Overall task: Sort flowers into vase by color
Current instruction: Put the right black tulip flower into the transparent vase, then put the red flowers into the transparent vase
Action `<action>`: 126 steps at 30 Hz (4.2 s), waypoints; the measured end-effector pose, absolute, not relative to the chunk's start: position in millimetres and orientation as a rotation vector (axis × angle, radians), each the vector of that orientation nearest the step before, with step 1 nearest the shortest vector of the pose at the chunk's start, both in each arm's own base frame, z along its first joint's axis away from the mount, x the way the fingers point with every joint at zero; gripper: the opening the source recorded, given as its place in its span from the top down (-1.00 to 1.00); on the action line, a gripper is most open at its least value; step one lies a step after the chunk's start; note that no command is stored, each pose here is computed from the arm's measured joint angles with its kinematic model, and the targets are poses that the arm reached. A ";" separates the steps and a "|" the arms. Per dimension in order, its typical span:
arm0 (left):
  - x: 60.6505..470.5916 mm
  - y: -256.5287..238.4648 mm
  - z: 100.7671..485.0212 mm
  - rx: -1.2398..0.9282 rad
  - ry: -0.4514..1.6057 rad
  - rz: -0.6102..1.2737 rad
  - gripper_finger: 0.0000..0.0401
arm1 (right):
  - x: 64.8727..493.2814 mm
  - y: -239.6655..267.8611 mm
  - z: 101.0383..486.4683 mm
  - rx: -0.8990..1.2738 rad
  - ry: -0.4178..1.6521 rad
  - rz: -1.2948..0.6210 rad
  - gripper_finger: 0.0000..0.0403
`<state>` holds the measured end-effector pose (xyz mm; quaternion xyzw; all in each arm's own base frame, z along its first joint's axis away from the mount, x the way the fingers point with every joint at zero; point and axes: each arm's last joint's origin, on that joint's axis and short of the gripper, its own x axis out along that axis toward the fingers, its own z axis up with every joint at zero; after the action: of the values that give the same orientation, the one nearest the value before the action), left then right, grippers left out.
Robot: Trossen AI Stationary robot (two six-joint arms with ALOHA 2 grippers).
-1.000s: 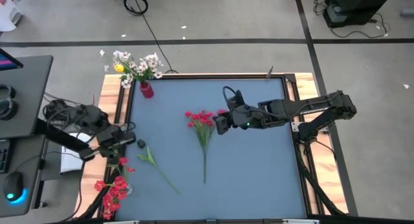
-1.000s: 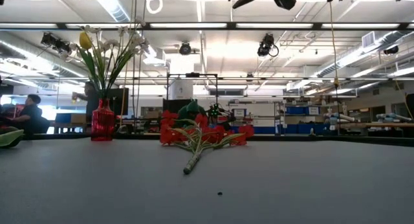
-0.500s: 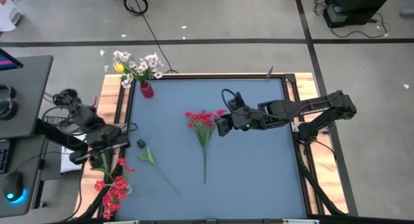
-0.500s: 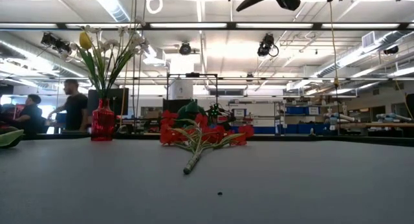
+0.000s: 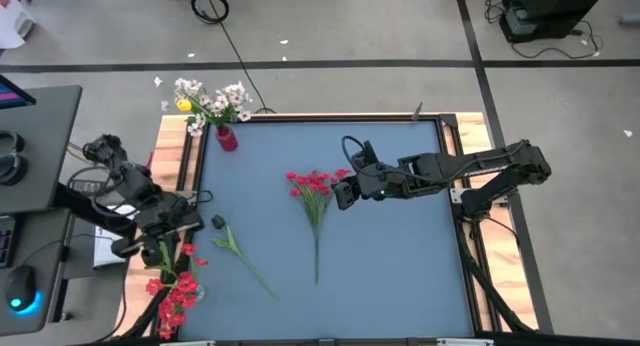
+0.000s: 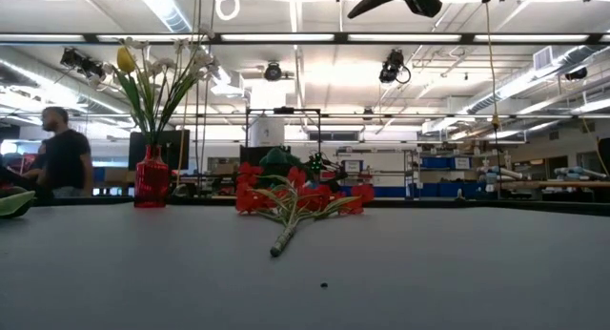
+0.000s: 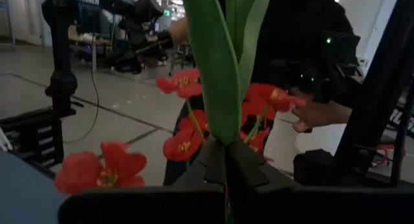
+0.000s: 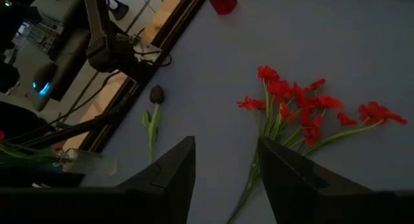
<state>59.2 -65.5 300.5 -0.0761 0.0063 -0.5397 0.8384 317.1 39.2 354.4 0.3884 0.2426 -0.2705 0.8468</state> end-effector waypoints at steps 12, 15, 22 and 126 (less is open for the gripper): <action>58.4 -70.4 296.6 -0.149 0.062 -1.186 0.96 | 317.1 39.3 354.4 0.824 0.511 -0.571 0.13; 58.2 -70.6 296.4 -0.151 0.065 -1.189 0.95 | 317.1 39.3 354.4 0.825 0.512 -0.569 0.13; 59.7 -70.0 296.5 -0.192 0.085 -1.132 0.92 | 317.9 35.7 354.2 0.848 0.532 -0.547 0.13; 154.4 -5.4 244.7 -0.770 0.532 0.369 0.06 | 422.4 -43.7 126.7 1.037 0.981 -0.691 0.77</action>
<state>154.4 -5.4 244.7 -0.3689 0.2549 0.1769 0.8761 422.4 -43.7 126.7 0.4657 0.4407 -0.3104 0.7018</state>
